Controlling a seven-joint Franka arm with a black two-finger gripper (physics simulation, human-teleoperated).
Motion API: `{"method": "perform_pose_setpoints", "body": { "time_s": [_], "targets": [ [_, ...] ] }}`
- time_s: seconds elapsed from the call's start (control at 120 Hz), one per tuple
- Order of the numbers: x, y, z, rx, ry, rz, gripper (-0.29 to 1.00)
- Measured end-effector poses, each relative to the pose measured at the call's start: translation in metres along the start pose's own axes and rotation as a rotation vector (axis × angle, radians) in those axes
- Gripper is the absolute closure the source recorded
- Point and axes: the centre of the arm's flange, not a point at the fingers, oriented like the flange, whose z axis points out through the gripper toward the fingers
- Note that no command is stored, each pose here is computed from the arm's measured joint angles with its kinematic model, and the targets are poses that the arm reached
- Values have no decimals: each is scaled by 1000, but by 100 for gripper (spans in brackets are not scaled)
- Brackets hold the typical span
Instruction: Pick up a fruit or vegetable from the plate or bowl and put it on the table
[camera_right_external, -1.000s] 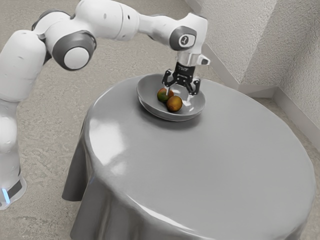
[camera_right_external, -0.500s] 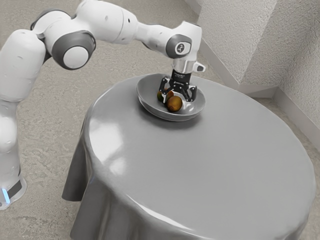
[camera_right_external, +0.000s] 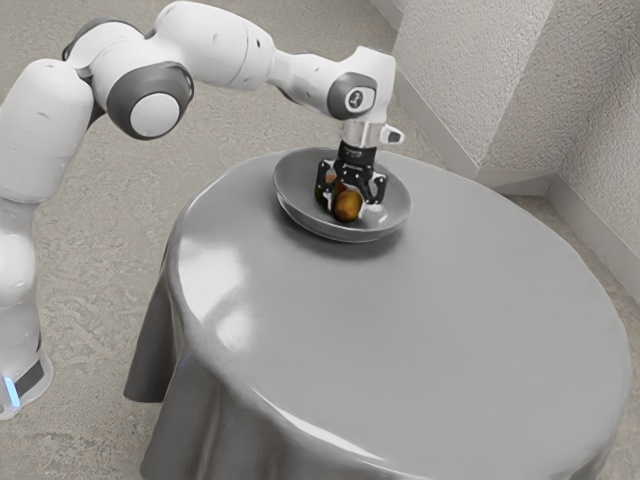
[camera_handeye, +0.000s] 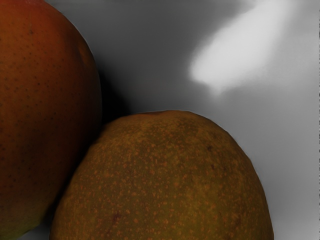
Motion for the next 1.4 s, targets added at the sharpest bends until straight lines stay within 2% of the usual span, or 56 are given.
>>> {"method": "perform_pose_setpoints", "body": {
  "time_s": [0.242, 0.425, 0.55, 0.742, 0.917, 0.983, 1.075, 1.217, 1.4],
  "targets": [
    [-6, 10, -24, 1, 78, 16, 32],
    [-32, 77, -66, -40, 220, 118, 33],
    [-44, 127, -53, -71, 254, 179, 33],
    [-70, 185, -36, -154, 307, 258, 33],
    [-93, 217, -31, -241, 370, 300, 33],
    [-96, 222, -36, -269, 394, 300, 33],
    [-97, 224, -44, -300, 418, 293, 17],
    [-92, 219, -56, -336, 439, 264, 7],
    [-91, 153, -130, -371, 453, 137, 2]
  ]
}}
